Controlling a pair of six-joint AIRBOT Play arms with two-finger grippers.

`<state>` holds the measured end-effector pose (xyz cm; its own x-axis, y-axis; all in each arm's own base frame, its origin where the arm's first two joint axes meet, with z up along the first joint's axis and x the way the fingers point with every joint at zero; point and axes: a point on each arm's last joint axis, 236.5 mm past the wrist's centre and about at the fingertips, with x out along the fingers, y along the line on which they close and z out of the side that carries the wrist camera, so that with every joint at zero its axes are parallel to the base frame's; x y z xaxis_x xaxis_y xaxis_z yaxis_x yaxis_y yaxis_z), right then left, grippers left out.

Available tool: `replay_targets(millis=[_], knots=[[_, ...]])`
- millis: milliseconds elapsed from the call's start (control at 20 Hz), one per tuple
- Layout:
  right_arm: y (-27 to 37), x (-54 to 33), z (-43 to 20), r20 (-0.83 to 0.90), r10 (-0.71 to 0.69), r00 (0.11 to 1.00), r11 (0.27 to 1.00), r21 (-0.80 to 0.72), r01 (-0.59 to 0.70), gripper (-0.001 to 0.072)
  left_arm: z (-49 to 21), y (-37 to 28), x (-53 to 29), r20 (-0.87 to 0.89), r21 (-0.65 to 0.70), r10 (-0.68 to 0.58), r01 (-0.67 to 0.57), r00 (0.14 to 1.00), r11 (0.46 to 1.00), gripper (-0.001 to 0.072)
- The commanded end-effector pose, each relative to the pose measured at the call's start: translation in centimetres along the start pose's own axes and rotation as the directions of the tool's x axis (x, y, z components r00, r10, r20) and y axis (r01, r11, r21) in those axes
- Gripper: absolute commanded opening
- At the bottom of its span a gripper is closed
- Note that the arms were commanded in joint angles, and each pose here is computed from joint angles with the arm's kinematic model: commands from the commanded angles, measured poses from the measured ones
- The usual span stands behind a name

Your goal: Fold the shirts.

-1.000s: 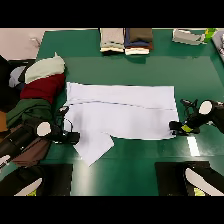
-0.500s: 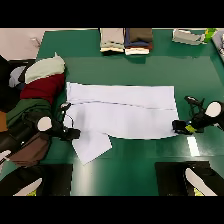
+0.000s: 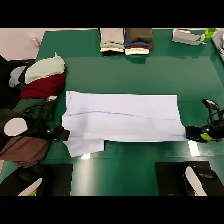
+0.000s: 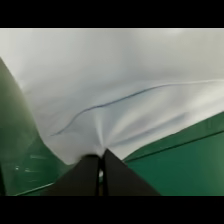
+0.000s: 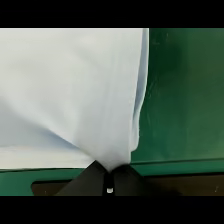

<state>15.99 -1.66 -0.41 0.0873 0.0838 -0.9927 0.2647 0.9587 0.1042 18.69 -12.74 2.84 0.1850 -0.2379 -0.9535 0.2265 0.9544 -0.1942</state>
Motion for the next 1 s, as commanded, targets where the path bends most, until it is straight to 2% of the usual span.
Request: replay_targets(millis=[0,250,400,800,850,900,950], knots=[[-0.2,-1.0,1.6,0.034,0.0,0.999,1.0,0.011,0.0,0.0016,4.6,0.6,-1.8,0.15,0.031,0.04,-0.045,0.988,0.999,0.0025],[0.2,-2.5,9.7,0.119,0.008,0.993,1.0,0.011,-0.009,0.0016,14.0,3.1,0.2,0.254,-0.001,0.081,-0.084,0.964,0.996,0.0026],[1.6,-1.7,14.3,0.129,0.015,0.992,0.999,-0.031,-0.011,0.0016,19.0,4.7,2.2,0.292,0.027,0.094,-0.106,0.952,0.994,0.0026],[5.4,2.8,21.7,0.063,0.027,0.998,0.995,-0.103,-0.021,0.0019,23.6,5.5,7.3,0.315,0.019,0.101,-0.112,0.944,0.993,0.0029],[5.9,3.0,22.4,0.068,0.042,0.997,0.993,-0.114,-0.034,0.0086,23.7,5.5,7.1,0.319,0.019,0.1,-0.112,0.943,0.994,0.0154],[6.5,2.9,23.2,0.085,0.069,0.994,0.991,-0.117,-0.059,0.027,23.9,5.4,6.9,0.319,0.011,0.1,-0.109,0.942,0.994,0.0397],[7.1,2.5,23.8,0.098,0.102,0.99,0.989,-0.116,-0.091,0.0364,24.0,5.3,6.4,0.32,0.011,0.099,-0.108,0.942,0.994,0.0424]])
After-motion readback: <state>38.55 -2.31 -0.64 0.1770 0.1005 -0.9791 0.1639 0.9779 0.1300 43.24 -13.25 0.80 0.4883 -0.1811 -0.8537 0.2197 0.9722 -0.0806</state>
